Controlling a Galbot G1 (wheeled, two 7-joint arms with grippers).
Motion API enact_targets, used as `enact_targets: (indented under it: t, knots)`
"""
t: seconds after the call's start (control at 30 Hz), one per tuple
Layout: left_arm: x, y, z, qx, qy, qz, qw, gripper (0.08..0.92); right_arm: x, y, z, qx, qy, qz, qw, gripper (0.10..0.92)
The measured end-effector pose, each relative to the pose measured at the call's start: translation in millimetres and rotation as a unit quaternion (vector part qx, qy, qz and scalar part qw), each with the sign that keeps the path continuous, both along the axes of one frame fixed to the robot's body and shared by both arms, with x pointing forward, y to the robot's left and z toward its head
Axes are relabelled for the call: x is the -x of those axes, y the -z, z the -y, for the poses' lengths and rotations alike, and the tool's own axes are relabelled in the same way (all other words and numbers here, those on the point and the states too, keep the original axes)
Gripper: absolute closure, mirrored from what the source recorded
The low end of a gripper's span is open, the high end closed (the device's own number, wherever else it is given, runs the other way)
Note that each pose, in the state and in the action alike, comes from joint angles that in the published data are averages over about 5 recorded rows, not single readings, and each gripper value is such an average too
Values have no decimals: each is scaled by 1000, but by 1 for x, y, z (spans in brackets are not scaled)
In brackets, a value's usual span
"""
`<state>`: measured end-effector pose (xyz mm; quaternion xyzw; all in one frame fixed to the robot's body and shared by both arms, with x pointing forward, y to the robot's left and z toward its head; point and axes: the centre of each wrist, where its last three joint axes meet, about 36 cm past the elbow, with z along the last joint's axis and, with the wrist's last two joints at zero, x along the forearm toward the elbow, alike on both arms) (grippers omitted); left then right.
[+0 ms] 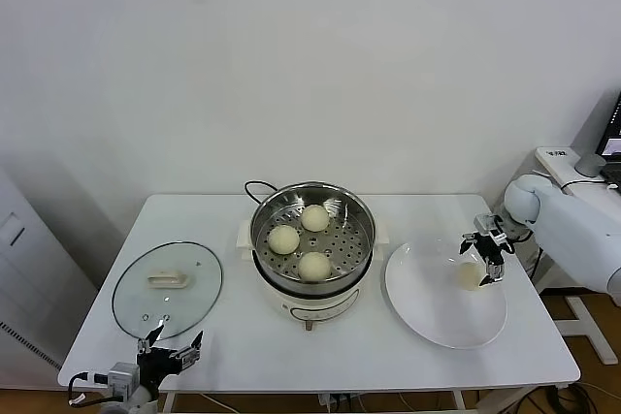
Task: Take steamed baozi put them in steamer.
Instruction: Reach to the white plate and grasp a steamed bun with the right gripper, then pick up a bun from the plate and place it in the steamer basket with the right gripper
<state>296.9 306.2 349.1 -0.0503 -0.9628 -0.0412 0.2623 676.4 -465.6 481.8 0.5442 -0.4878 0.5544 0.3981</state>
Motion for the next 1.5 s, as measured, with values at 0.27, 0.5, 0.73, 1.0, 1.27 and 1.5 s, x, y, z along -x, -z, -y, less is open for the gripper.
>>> enact_targets:
  t: [0.27, 0.5, 0.73, 1.0, 1.27, 1.5]
  knots:
    - [1, 2, -1, -2, 0, -2, 1000, 177, 2, 14, 0, 4, 7, -5, 1000, 291]
    - [1, 2, -1, -2, 0, -2, 1000, 177, 3, 16, 2, 6, 10, -7, 1000, 489]
    - [2, 3, -1, -2, -1, -3, 1000, 177, 3, 13, 1, 4, 10, -8, 1000, 609]
    - [3, 1, 0, -3, -3, 0, 1000, 177, 2, -22, 0, -6, 20, 0, 1000, 612]
    - [2, -4, 3, -4, 0, 5, 1000, 177, 1, -99, -26, -39, 34, 18, 998, 606]
    - [3, -7, 6, -5, 4, 9, 1000, 177, 3, -160, -71, -73, 43, 31, 996, 606]
